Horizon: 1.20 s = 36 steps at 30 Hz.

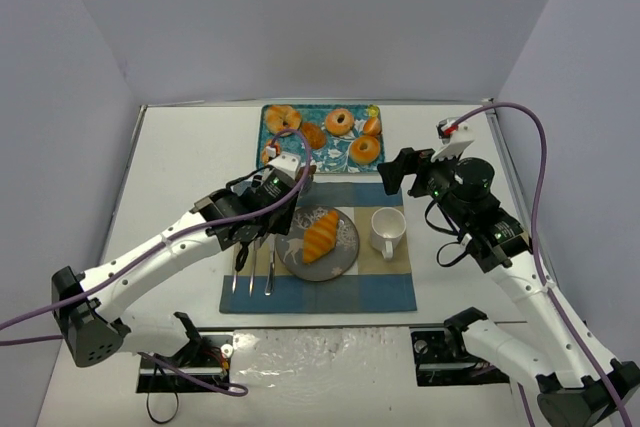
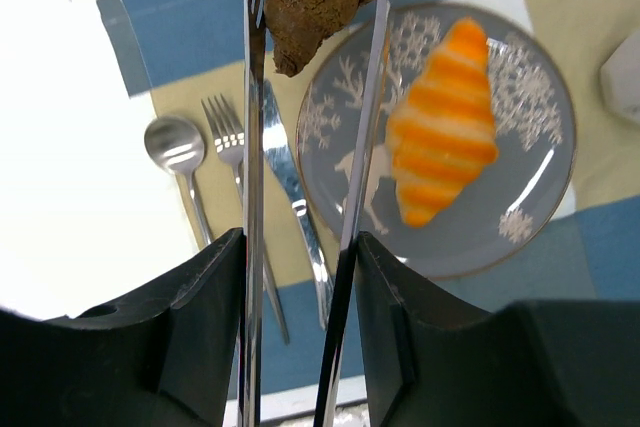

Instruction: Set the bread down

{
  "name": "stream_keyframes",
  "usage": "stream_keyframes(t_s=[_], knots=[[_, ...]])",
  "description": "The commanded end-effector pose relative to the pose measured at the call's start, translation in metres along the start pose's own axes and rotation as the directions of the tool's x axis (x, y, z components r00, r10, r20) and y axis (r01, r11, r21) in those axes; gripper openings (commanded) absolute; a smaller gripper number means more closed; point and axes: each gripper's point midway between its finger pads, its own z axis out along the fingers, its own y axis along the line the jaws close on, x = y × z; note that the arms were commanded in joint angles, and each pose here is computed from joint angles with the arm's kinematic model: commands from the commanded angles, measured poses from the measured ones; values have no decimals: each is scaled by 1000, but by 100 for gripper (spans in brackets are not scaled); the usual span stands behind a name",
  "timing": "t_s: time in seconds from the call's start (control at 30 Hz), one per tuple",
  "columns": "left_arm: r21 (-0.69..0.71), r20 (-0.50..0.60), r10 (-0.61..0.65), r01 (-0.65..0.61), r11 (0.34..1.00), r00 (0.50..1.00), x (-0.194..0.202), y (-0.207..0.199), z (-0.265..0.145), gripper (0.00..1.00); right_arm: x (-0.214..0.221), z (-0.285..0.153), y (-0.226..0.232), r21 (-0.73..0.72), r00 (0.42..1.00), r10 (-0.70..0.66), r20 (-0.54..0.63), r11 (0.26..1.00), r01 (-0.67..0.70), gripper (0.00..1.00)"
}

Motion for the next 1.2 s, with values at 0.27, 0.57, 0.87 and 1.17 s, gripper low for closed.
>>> stream_keyframes(t_s=[0.27,0.57,0.87,1.17], knots=[[0,-10,-82,82,997,997,40,-1,-9,5,-21,4,10,-31,997,-16,71,999,18,100],[4,-48,-82,82,997,996,63,-8,-5,5,-19,5,10,-33,998,-16,65,999,19,100],[-1,-82,-67,67,998,994,78,-16,1,10,-21,3,10,-31,997,-16,74,999,18,100],[-12,-90,-61,60,998,994,85,-18,3,27,-21,3,10,-31,997,-16,74,999,19,100]])
